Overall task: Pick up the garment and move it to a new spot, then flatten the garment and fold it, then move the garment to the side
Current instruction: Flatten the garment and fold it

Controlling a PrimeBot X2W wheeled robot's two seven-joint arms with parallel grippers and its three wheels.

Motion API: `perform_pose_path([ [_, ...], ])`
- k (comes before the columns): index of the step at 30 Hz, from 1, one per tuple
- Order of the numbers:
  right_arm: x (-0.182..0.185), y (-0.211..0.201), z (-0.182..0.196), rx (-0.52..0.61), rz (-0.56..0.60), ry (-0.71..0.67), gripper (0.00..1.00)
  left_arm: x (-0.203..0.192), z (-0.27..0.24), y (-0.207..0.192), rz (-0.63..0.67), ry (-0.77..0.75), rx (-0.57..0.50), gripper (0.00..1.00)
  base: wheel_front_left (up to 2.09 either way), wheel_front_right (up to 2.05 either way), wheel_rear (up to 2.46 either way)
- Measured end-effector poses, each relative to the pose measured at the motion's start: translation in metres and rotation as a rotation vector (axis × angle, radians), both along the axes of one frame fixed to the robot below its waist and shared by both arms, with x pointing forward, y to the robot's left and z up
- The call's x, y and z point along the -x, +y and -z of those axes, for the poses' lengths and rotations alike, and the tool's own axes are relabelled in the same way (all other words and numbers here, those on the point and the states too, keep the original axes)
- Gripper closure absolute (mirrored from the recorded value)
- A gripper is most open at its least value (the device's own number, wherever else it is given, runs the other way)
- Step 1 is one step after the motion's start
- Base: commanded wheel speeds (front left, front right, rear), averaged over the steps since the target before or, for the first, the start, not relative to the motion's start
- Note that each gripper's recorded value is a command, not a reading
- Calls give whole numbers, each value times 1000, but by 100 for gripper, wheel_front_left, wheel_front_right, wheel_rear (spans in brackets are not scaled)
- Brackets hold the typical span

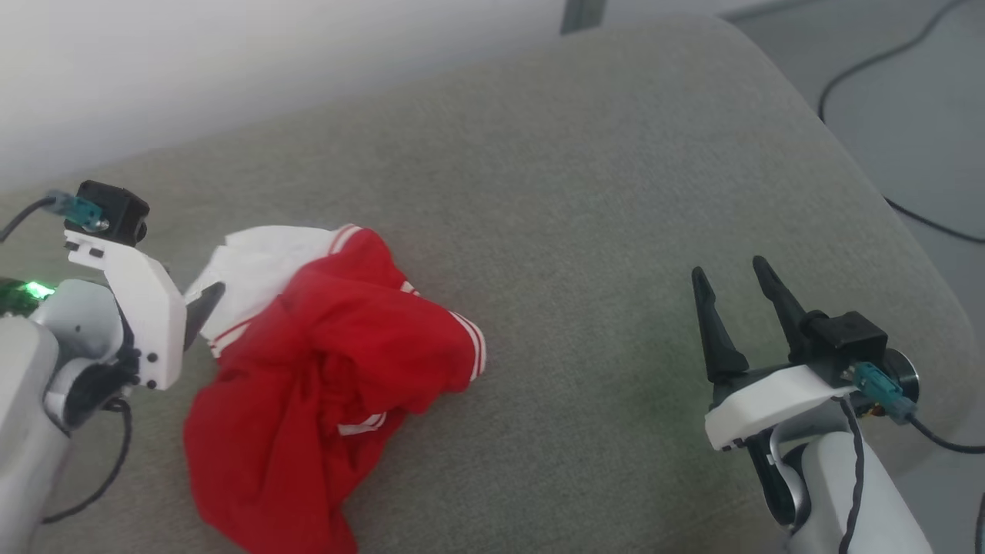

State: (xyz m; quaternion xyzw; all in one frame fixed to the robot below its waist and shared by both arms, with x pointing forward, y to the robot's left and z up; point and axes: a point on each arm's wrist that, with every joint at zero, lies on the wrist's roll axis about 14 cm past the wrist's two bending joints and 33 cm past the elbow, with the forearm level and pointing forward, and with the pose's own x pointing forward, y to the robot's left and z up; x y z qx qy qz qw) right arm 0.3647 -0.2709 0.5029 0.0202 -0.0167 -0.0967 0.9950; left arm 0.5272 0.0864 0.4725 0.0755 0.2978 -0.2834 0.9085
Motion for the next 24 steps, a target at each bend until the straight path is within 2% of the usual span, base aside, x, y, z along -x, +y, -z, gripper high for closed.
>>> perform_pose_path([
  [10,-4,-14,22,-10,42,64,0,-21,80,14,2,248,-254,0,0,0,0],
  [17,-10,-17,27,-8,49,77,0,-27,100,14,-15,332,-293,0,0,0,0],
  [18,-11,-16,27,-8,48,76,0,-27,100,14,-18,340,-293,36,0,0,0],
  [19,-12,-16,27,-8,45,76,0,-25,101,12,-19,352,-284,100,0,0,0],
  [24,-21,-10,25,-9,26,64,0,-16,103,5,-24,399,-233,100,0,0,0],
])
